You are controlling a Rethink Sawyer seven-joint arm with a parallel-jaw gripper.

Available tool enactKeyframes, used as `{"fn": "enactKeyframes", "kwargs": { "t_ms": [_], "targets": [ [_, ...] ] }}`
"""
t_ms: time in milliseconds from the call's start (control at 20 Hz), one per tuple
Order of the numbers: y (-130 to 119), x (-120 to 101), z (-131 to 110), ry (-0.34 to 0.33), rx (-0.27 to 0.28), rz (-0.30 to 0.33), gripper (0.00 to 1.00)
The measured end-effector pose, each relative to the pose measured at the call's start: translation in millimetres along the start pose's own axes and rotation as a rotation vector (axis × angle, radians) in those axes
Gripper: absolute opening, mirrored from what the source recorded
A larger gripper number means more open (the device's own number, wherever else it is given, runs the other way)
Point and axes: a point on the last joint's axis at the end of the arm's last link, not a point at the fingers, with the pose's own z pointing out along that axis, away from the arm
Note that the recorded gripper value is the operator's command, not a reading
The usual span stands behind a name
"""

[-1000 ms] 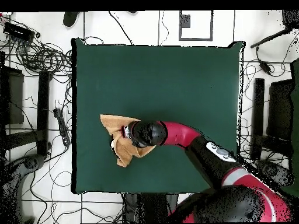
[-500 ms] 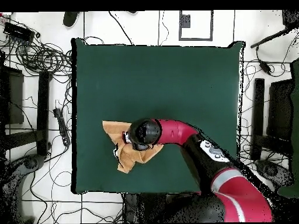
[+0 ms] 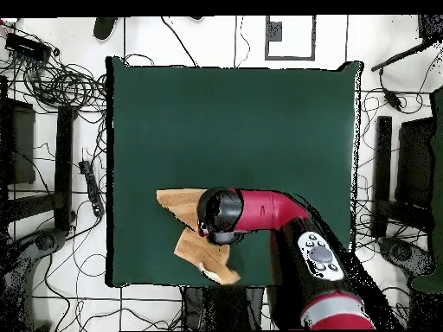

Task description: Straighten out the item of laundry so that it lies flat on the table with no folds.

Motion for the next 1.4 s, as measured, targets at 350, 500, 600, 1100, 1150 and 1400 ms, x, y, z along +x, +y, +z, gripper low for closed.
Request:
{"fn": "enactKeyframes", "kwargs": {
  "t_ms": [350, 500, 600, 1100, 1150, 1400],
  "targets": [
    [-16, 22, -1, 0.049, 0.036, 0.060, 1.00],
    [-17, 16, 13, 0.001, 0.004, 0.095, 1.00],
    [-18, 11, 21, -0.048, -0.008, 0.114, 1.00],
    [-19, -8, 49, -0.400, -0.050, 0.225, 1.00],
    [-13, -5, 47, -0.419, -0.054, 0.236, 1.00],
    [-5, 0, 39, -0.423, -0.056, 0.245, 1.00]
  ]
}}
